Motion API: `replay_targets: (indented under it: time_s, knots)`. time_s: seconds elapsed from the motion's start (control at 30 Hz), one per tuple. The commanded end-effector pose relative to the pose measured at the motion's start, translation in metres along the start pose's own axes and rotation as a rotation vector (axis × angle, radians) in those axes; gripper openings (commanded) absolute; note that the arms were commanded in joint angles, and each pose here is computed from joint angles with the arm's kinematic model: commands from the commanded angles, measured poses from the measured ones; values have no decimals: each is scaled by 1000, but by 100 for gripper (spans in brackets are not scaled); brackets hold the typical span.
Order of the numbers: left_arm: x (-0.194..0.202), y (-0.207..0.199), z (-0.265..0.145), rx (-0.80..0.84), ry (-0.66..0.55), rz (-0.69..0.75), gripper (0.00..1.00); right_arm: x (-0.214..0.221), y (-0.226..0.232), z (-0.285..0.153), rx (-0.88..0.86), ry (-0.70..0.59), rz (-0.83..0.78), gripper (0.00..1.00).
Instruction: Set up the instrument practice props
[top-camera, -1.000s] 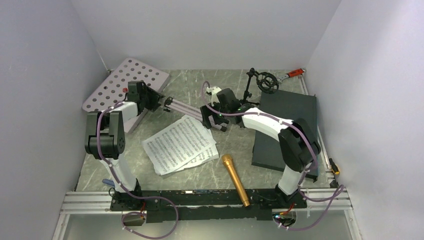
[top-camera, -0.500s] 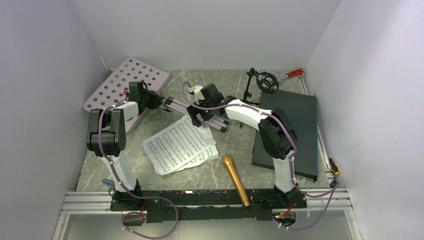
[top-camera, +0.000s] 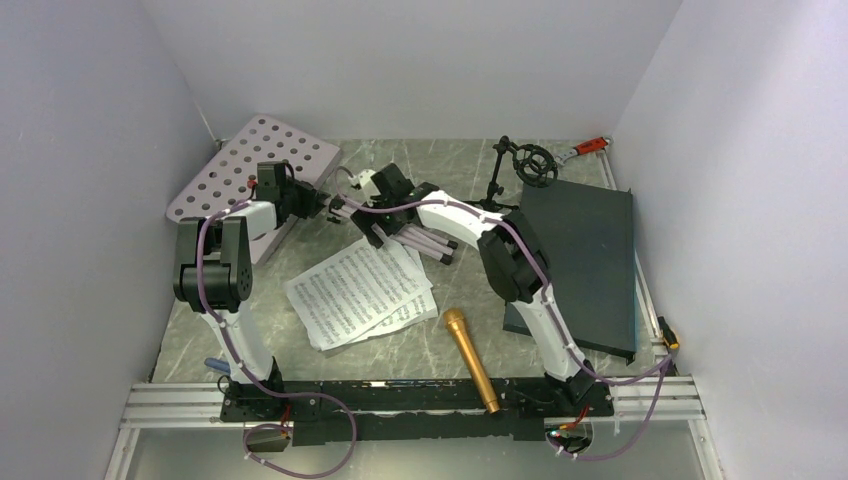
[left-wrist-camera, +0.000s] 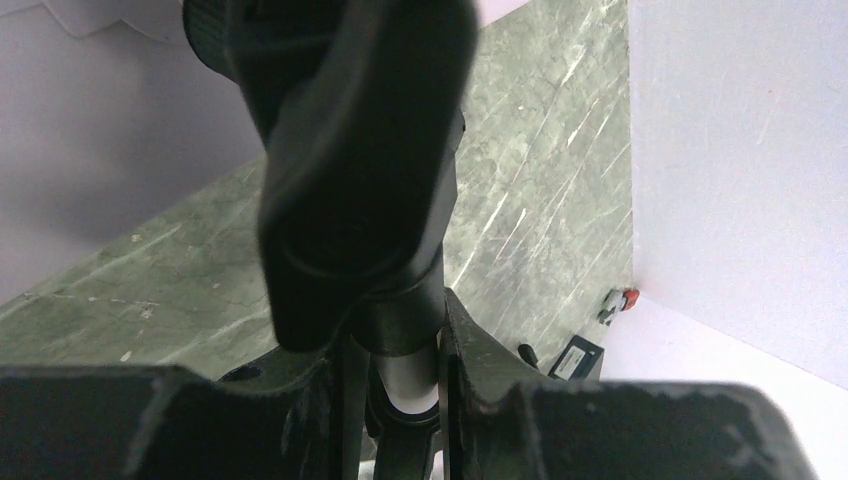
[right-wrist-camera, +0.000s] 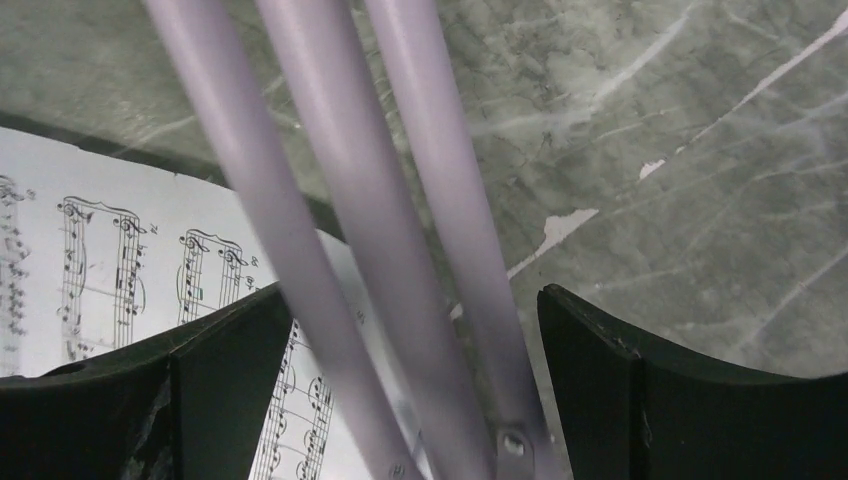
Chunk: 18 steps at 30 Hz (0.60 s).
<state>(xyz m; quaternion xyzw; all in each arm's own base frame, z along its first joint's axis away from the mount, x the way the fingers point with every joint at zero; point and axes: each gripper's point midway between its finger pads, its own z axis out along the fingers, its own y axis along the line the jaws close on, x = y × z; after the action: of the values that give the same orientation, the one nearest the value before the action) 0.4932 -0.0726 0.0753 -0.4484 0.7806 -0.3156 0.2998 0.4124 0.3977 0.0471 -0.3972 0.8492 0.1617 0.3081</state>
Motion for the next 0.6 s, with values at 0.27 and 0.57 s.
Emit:
replay_targets:
  time_s: [0.27,0.57]
  knots:
    - [-4,-51,-11,163,23,159,3,-49,3,13,-42,-97,-24,94]
    - [-1,-54,-17,184,33,171,3,-62,7,14,-71,-168,16,98]
